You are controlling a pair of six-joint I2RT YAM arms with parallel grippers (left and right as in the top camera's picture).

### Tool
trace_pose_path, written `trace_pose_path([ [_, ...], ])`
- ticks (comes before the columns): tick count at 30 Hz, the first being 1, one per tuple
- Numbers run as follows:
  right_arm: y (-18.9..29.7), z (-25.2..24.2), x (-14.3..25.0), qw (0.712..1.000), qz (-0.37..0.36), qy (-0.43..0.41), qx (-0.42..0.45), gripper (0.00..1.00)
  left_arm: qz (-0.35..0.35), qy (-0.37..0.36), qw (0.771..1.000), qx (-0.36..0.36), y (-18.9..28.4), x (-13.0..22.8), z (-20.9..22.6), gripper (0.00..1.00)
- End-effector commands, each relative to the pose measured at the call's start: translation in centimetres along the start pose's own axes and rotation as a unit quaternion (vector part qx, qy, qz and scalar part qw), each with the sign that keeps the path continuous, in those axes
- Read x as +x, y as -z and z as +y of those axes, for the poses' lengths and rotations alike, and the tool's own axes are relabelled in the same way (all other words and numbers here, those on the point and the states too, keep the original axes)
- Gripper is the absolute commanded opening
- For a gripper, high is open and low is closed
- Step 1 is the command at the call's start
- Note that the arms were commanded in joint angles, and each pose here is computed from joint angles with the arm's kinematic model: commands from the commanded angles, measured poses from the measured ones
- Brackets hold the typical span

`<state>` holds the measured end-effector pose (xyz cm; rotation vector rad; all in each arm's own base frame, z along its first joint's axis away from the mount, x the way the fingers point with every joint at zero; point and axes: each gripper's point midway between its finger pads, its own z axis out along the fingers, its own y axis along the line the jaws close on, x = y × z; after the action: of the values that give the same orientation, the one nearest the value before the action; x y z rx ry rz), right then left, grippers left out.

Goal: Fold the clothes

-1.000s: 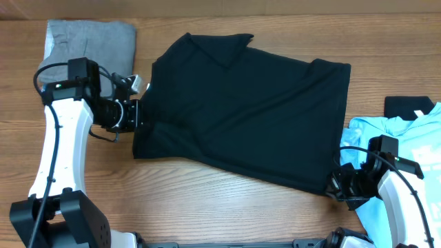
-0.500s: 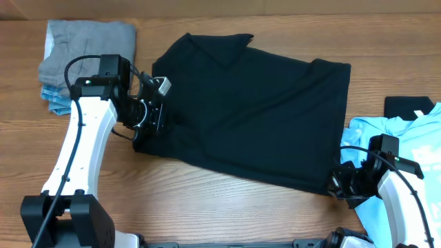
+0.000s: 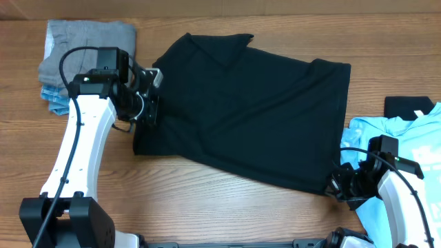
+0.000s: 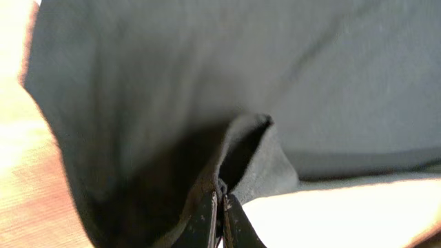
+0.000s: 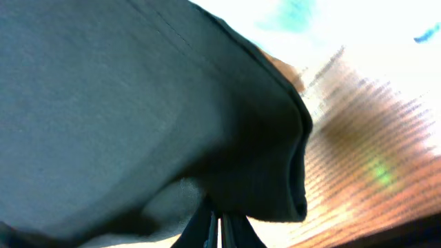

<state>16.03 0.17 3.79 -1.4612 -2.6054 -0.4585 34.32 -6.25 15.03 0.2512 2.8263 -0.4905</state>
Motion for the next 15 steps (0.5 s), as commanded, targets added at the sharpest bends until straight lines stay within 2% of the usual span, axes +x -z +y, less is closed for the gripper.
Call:
trace_pose_path([
  [1, 1.1, 2.2, -1.6, 0.999, -0.028, 0.017, -0.037, 0.04, -0.057, -0.014, 0.998, -0.031, 2.0, -2.8, 0.2, 0.04],
  [15, 1.0, 8.1, -5.4, 0.986, -0.059, 0.01, -0.158, 0.04, -0.147, -0.061, 0.986, -0.045, 2.8, -7.4, 0.5, 0.04],
])
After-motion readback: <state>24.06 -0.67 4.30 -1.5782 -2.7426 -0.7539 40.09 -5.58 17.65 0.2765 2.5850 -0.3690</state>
